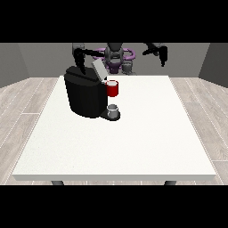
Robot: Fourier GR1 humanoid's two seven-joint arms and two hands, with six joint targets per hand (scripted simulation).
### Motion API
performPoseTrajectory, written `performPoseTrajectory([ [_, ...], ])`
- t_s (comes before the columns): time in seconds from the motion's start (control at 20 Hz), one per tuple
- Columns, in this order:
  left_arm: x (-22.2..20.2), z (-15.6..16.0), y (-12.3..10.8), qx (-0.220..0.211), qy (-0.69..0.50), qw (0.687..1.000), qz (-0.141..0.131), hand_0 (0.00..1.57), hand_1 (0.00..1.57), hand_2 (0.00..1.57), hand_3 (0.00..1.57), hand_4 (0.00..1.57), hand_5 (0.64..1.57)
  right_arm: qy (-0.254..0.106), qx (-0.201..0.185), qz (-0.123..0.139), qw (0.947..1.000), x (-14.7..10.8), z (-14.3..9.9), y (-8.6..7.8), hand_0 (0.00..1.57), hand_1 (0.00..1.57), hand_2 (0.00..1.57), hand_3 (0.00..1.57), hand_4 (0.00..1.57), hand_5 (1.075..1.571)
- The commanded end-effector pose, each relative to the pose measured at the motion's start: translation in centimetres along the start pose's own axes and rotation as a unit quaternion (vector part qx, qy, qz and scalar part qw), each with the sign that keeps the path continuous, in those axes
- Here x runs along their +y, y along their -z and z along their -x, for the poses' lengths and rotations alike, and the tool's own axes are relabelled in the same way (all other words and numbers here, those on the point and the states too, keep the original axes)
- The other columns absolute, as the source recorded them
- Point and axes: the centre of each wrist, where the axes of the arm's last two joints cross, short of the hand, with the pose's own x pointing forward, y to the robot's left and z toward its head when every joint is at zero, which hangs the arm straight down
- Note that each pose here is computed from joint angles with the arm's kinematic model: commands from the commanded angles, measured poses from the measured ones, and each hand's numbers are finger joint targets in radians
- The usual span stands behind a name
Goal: Insert the coffee pod into the coffee machine and close the lid
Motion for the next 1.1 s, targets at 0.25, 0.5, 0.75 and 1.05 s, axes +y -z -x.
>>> performPoseTrajectory([
  [0.25,-1.3,-2.0,-1.1,-0.021,0.007,1.000,-0.020,0.00,0.00,0.00,0.00,0.36,1.571,-0.019,-0.027,-0.029,0.9990,3.5,-1.9,1.9,0.00,0.00,0.00,0.00,0.00,1.571],
  [0.5,1.9,-1.9,-2.8,-0.021,0.016,0.998,-0.052,0.00,0.00,0.00,0.00,0.31,1.571,-0.015,-0.043,-0.066,0.9968,5.4,-0.9,1.3,0.00,0.00,0.00,0.00,0.17,1.571],
  [0.75,1.3,-2.4,-2.7,-0.018,0.035,0.998,-0.054,0.00,0.00,0.00,0.00,0.35,1.571,-0.049,-0.057,-0.067,0.9949,4.9,-4.5,3.1,0.00,0.00,0.00,0.00,0.20,1.571],
  [1.05,-1.2,-1.1,-2.7,-0.016,0.036,0.998,-0.054,0.00,0.00,0.00,0.00,0.36,1.571,-0.083,-0.097,-0.097,0.9871,6.9,-7.5,3.4,0.00,0.00,0.00,0.00,0.10,1.571],
])
